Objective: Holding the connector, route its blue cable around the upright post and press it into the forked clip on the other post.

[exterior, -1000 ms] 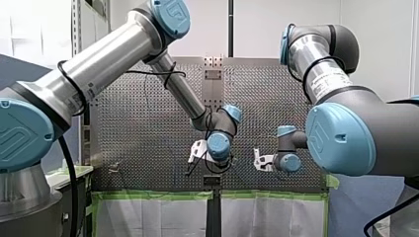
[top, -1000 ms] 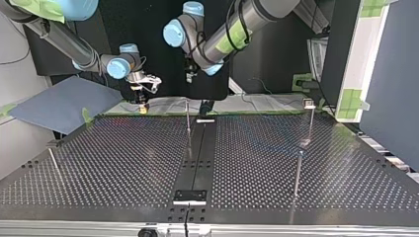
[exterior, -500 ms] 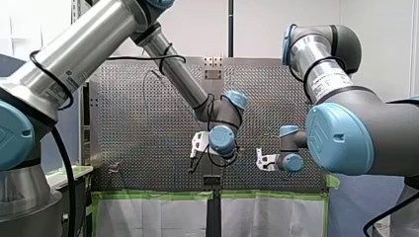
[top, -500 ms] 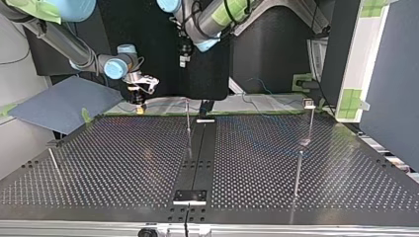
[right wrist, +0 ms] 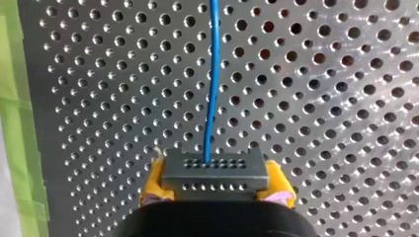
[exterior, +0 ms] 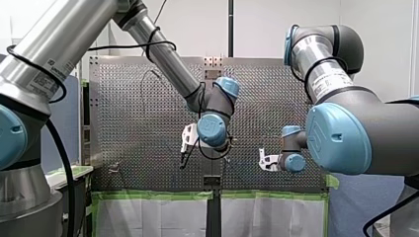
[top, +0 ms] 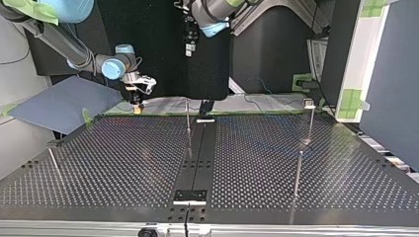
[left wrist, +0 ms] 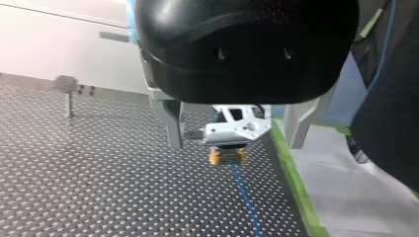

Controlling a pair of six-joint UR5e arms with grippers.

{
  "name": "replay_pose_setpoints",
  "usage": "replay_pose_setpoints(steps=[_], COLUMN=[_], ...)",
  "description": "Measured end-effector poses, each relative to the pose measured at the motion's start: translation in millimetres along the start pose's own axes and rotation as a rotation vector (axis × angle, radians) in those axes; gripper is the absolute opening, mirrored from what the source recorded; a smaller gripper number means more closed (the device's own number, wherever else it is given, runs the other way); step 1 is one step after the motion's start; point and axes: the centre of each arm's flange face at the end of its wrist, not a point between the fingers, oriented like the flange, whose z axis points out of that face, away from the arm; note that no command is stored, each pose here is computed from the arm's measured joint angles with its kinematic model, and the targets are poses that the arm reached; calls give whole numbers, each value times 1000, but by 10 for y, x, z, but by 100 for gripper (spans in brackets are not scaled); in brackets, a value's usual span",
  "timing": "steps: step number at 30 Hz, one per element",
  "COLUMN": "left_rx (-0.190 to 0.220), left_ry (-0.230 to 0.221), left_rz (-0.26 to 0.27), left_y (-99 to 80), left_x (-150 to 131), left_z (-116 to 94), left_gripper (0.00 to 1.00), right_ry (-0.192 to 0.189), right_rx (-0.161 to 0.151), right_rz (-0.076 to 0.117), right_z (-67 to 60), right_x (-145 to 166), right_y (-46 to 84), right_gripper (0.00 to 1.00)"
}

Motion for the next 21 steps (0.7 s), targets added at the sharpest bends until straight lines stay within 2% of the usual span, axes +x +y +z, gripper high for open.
replay_pose_setpoints(steps=[5, 13, 21], left_rx=[-1, -50, -83], left_ry=[-5, 23, 43], left_rz=[-19, -7, -14], left_y=[136, 425, 723], left_x=[-60, -101, -144], left_z=[-68, -300, -464], left_gripper=[100, 100, 100], right_ry=[-9, -57, -48], right_rx=[-11, -73, -93], right_rz=[-1, -4, -3], right_z=[-7, -48, -52], right_x=[-8, -49, 126], right_y=[42, 198, 311], right_gripper=[0, 0, 0])
